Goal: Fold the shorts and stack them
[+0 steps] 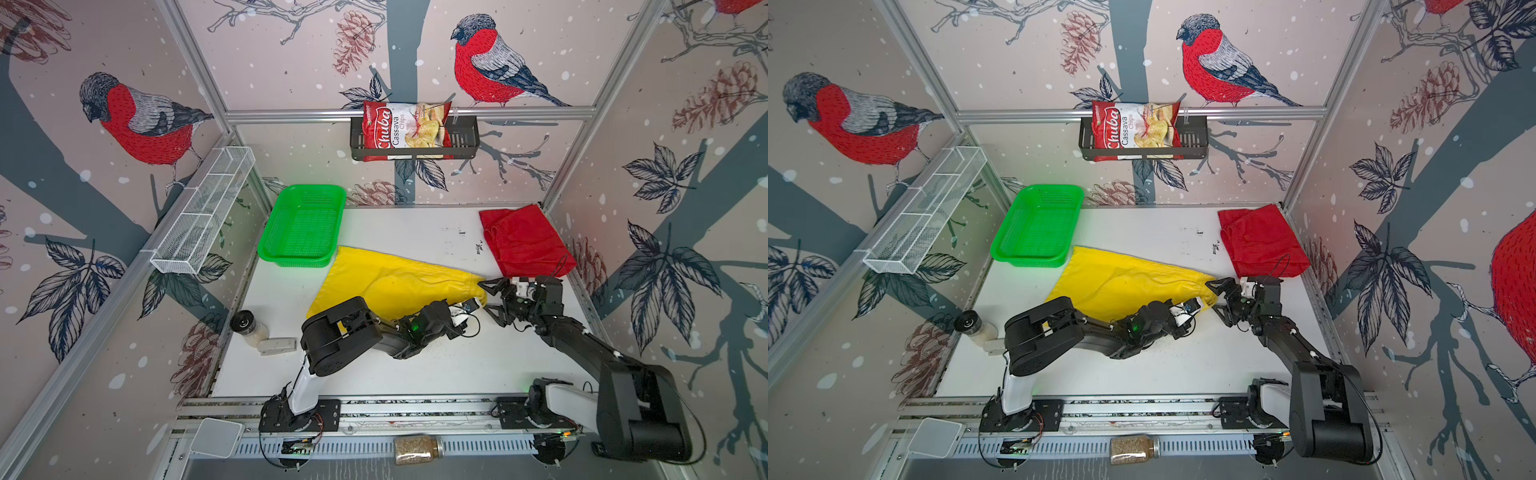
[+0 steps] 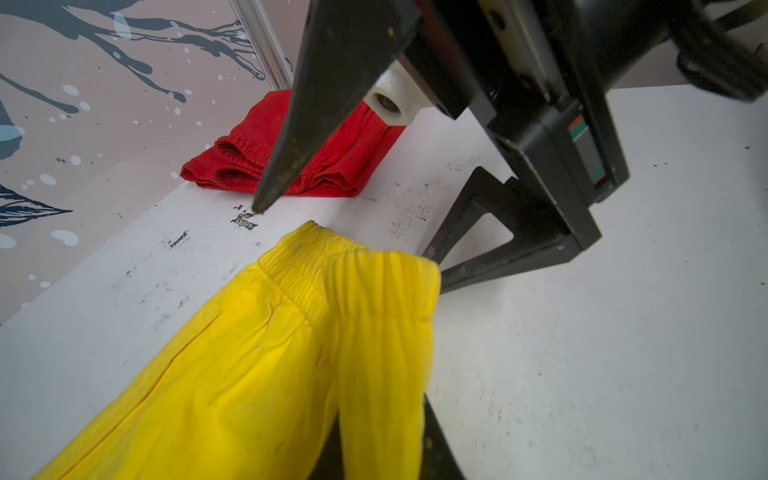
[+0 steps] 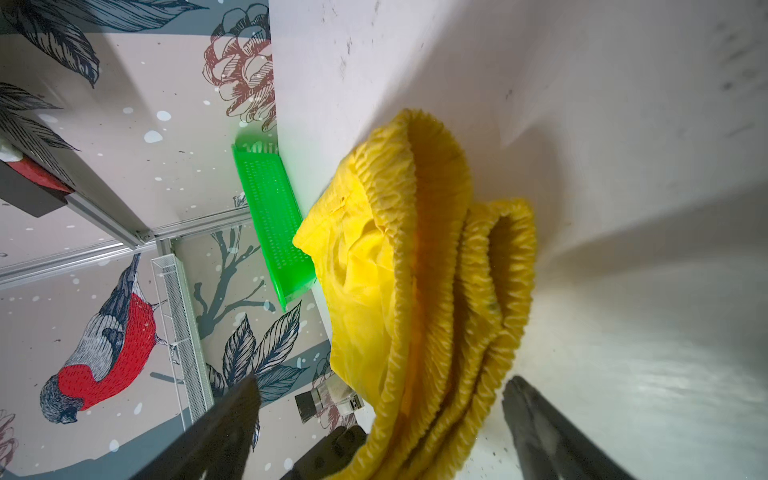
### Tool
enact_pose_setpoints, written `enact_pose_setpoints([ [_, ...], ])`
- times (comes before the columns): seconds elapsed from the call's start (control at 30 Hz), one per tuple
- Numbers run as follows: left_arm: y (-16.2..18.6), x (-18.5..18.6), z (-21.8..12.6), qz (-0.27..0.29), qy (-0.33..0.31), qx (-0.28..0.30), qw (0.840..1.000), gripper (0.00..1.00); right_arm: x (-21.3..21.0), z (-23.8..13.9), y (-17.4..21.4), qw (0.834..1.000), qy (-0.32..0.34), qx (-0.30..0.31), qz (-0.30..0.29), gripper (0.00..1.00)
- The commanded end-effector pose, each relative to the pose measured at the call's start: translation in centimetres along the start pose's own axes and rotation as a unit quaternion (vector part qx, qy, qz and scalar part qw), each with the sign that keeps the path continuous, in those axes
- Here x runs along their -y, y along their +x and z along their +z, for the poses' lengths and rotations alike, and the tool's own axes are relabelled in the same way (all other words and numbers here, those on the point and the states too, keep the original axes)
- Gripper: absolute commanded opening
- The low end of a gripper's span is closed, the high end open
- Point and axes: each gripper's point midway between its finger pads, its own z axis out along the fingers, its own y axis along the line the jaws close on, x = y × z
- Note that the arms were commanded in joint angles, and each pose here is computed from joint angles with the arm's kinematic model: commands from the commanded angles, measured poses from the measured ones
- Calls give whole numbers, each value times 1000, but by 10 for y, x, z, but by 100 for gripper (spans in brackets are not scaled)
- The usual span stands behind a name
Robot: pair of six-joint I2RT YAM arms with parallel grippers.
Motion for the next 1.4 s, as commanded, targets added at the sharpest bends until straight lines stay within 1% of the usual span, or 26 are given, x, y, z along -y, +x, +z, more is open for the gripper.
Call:
enact_pose_setpoints([
  [0.0,-13,-1,0,22,-9,27,999,11,-14,5,1,1000,-29,-7,1,93],
  [0.13,-12,6,0,36,-3,26,999,12,-17,12,2,999,-33,-16,0,93],
  [0.27,-13,8,-1,37,-3,29,999,18,-3,22,4,999,-17,-28,10,91],
  [0.4,-14,0,-2,22,-31,28,999,18,3,24,10,999,-13,-43,17,91],
  [0.53,-15,4,-2,26,-20,31,999,18,10,24,12,999,-4,-43,18,92],
  [0.6,-17,5,-2,26,-15,34,999,18,10,27,11,999,-8,-44,17,90],
  [0.67,-19,5,-2,24,-14,36,999,22,9,29,9,999,-17,-41,18,83],
  [0.73,-22,5,-3,23,-13,39,999,30,11,31,7,999,-21,-43,24,70],
  [0.8,-24,3,-5,21,-16,38,999,39,16,32,6,999,-13,-45,18,53],
  [0.87,-25,-1,-9,16,-23,36,999,49,24,32,3,999,20,-40,-4,42],
  [0.93,-27,-4,-16,12,-31,35,999,54,33,28,-1,997,62,-32,-41,33],
  [1.0,-25,-7,-23,6,-36,31,999,58,41,24,-5,992,99,-26,-74,25],
  [1.07,-24,-10,-31,-1,-41,25,999,60,45,18,-7,986,127,-23,-104,19],
  [1.13,-21,-14,-39,-16,-48,17,999,62,44,14,-9,981,145,-23,-129,16],
  [1.23,-13,-25,-52,-43,-68,-5,997,62,37,5,-16,971,172,-16,-166,13],
  [1.3,-4,-34,-58,-72,-81,-31,994,61,28,-2,-21,963,185,-10,-194,13],
  [1.37,8,-47,-66,-107,-99,-63,987,60,15,-11,-27,954,195,-1,-228,12],
])
